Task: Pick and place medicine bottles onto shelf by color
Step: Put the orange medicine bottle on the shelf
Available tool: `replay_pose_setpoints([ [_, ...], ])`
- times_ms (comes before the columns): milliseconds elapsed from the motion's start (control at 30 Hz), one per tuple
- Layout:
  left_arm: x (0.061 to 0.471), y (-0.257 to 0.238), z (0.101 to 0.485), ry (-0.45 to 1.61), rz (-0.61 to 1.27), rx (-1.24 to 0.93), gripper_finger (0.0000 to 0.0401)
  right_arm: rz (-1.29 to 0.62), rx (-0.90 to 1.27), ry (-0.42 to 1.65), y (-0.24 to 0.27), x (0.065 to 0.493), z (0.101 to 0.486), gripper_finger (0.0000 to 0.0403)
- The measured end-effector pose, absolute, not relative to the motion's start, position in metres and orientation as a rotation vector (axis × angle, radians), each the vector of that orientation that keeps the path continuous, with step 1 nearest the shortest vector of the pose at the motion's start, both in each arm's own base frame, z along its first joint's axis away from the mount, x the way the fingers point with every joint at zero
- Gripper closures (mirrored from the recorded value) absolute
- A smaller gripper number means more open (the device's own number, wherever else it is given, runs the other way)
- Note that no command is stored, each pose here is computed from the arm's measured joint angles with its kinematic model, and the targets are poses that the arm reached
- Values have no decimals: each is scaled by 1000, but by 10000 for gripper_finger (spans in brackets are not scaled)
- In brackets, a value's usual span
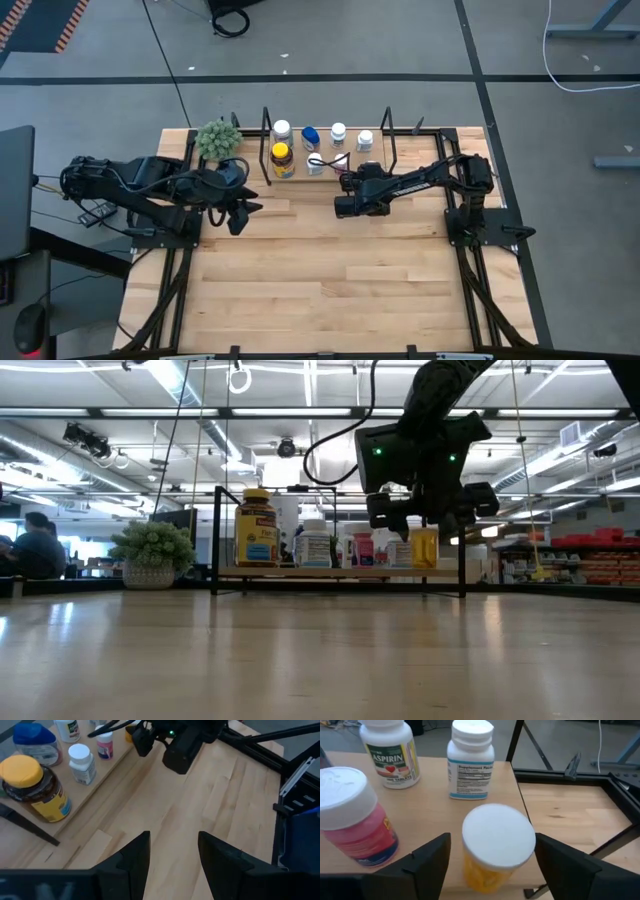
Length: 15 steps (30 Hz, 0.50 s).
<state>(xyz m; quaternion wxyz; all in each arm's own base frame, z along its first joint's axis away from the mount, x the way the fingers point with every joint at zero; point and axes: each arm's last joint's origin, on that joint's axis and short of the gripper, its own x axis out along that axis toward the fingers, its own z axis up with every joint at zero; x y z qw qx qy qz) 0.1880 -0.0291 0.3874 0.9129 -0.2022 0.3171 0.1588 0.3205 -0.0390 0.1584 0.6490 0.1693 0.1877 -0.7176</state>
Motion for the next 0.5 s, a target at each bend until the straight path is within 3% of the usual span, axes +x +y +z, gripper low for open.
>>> replay_pose_setpoints([
  [500,187,-29,387,662,326,-418,229,-1570,369,457,-21,329,172,100],
])
